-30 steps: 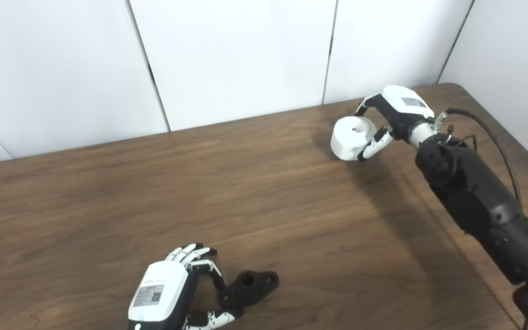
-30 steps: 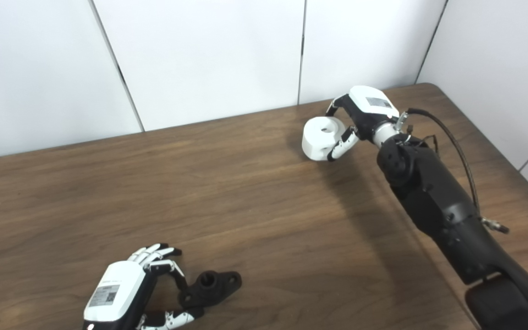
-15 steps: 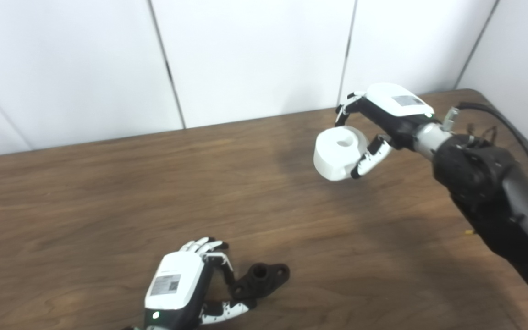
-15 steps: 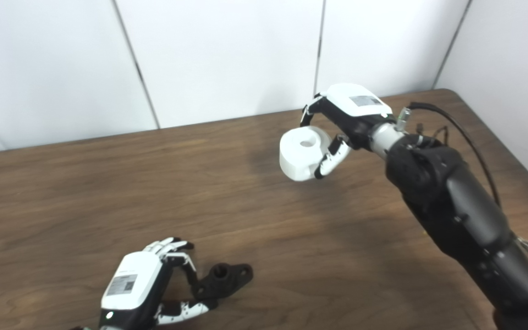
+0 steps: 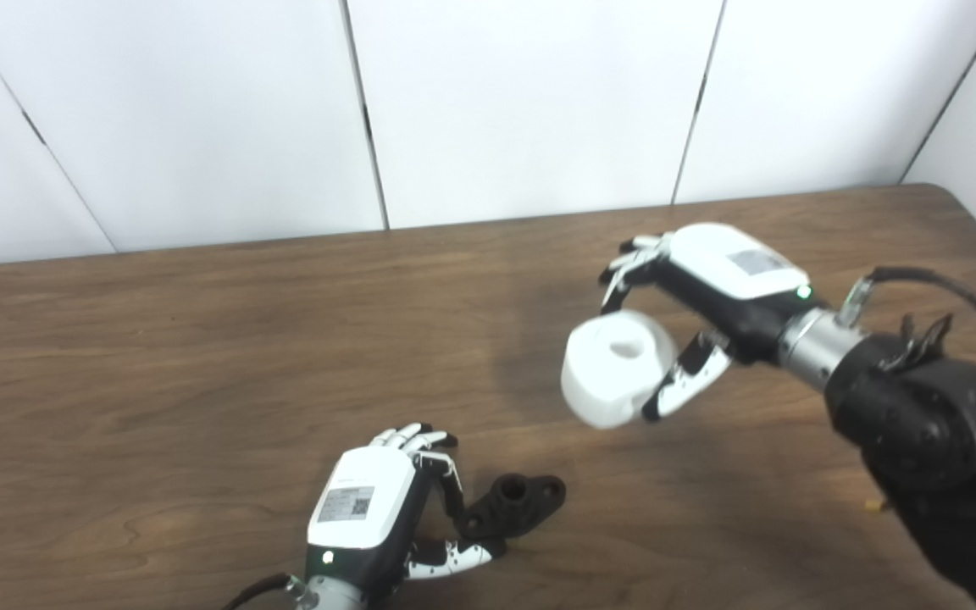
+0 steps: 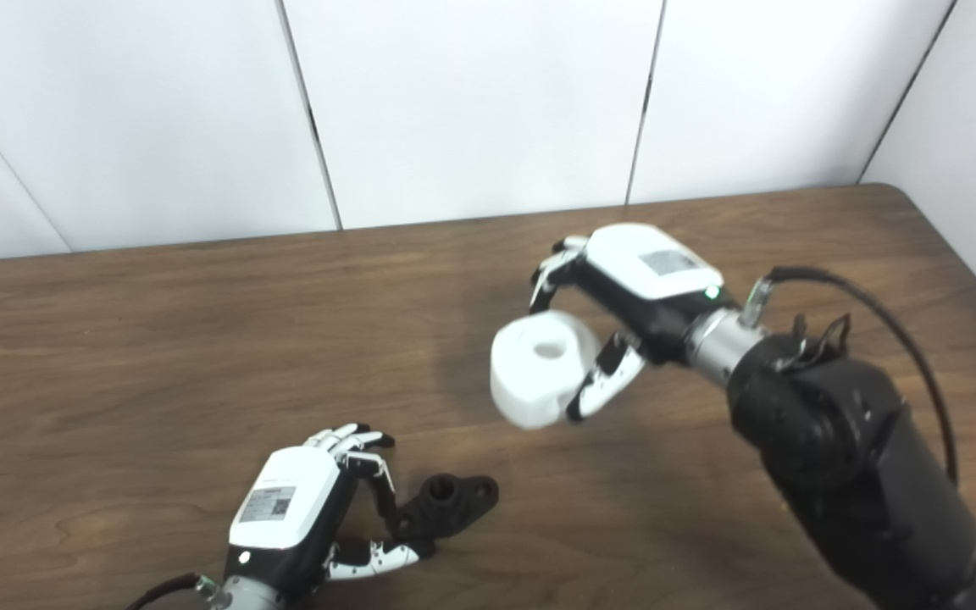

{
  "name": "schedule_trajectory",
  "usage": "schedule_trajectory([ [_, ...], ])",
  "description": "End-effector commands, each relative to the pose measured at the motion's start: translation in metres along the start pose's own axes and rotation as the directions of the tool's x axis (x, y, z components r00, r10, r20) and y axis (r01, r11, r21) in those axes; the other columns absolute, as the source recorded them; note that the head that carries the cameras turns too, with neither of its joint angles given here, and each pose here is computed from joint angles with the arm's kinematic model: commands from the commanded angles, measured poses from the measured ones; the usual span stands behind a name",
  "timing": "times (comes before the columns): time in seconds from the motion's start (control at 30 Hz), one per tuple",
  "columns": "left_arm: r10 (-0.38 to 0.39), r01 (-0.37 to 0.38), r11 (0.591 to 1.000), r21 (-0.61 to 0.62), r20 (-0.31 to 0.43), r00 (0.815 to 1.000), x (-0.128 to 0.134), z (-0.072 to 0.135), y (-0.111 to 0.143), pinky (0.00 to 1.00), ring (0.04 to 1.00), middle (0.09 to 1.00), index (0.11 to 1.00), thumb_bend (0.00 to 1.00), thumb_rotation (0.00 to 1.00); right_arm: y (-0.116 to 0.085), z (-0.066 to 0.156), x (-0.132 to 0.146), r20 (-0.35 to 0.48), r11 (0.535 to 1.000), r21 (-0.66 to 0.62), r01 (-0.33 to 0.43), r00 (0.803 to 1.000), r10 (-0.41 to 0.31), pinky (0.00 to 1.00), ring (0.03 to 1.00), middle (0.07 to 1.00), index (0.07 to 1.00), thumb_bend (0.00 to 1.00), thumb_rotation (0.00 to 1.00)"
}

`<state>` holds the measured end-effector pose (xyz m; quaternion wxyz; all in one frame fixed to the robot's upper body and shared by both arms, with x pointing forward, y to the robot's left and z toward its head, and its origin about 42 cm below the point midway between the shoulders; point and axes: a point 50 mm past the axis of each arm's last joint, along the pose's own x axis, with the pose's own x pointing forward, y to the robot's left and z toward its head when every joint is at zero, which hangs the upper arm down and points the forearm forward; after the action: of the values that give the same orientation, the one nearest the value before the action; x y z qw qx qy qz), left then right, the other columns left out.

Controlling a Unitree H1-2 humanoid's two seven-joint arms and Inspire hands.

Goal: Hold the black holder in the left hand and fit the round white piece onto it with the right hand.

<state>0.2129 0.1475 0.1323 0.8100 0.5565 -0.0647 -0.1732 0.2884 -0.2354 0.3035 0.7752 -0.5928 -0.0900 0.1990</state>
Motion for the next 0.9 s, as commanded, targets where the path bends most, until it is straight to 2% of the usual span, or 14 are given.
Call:
schedule_trajectory([
  [0.0,-0.197,0.202,0.979,0.029,-0.117,0.973,-0.007,-0.019,-0.032,0.88,0.885,0.816,0.493,0.51,0.05,-0.007,0.008,-0.004,0.02,0.998,-0.028,0.053,0.998,-0.053,0.94,0.92,0.807,0.484,0.52,0.14],
  [0.5,-0.193,0.199,0.979,0.037,-0.118,0.974,-0.003,-0.016,-0.032,0.87,0.881,0.811,0.492,0.51,0.05,0.02,0.024,-0.005,0.065,1.0,0.027,0.0,0.998,-0.002,0.94,0.923,0.807,0.483,0.52,0.13],
  [0.87,-0.205,0.212,0.976,0.052,-0.12,0.971,0.0,-0.015,-0.033,0.88,0.888,0.821,0.493,0.51,0.05,0.023,0.035,0.0,0.1,0.999,0.055,0.0,0.995,-0.005,0.92,0.936,0.814,0.484,0.52,0.14],
])
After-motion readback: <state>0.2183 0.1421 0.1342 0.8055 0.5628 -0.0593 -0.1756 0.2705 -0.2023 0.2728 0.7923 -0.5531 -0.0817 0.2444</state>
